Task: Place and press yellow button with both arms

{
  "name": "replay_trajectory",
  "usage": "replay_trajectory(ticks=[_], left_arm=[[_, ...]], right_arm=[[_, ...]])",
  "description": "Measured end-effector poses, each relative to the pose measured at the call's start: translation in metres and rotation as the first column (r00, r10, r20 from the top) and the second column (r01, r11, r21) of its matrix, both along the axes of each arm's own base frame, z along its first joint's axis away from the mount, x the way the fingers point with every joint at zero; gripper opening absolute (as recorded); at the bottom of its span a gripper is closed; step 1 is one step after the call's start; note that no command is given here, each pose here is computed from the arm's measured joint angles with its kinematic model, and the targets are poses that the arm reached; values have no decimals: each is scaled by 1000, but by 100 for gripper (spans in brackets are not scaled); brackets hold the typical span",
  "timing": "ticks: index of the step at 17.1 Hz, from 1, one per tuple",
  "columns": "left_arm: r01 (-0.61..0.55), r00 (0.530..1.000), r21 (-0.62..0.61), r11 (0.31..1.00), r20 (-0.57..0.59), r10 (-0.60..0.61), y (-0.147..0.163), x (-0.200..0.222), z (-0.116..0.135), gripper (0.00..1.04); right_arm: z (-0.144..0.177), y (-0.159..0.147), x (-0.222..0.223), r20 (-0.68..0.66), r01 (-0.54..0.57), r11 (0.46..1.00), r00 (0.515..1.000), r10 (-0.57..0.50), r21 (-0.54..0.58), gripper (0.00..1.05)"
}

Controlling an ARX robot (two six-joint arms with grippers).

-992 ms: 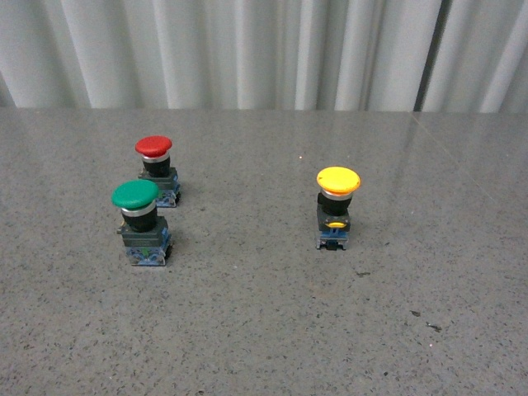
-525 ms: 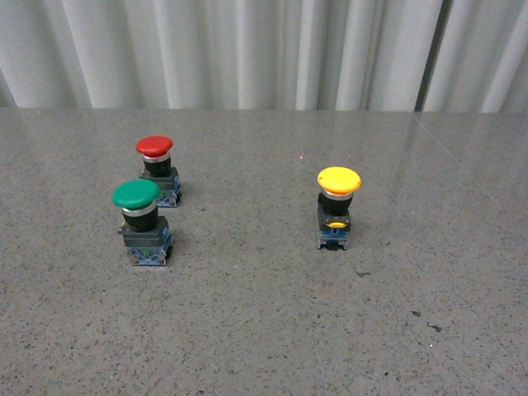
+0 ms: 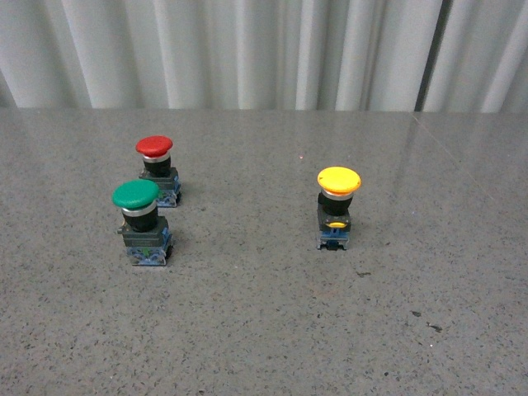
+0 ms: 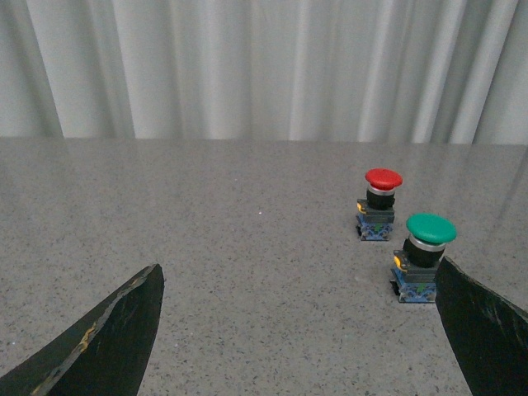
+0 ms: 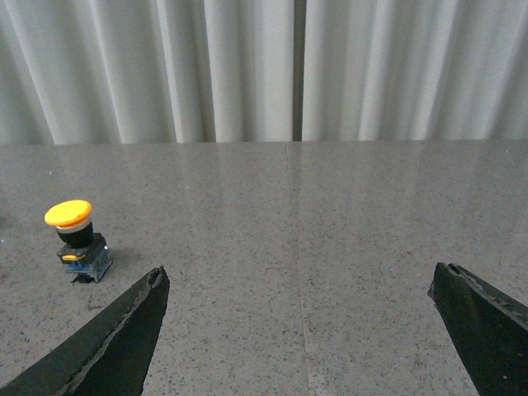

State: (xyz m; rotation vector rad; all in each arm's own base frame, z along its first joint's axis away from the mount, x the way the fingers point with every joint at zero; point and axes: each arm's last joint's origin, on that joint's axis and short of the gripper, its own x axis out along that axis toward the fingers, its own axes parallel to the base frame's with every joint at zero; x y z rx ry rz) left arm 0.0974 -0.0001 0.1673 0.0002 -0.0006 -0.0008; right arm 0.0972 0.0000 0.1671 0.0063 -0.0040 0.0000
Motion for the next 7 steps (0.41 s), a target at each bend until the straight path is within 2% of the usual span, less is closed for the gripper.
replay_trajectory(ticks=[7], left_arm=[[0, 1000, 0, 1000, 0, 0, 0, 0, 0, 98]], right_arm=[[0, 0, 0, 0, 0, 1000, 1000, 0, 0, 98]])
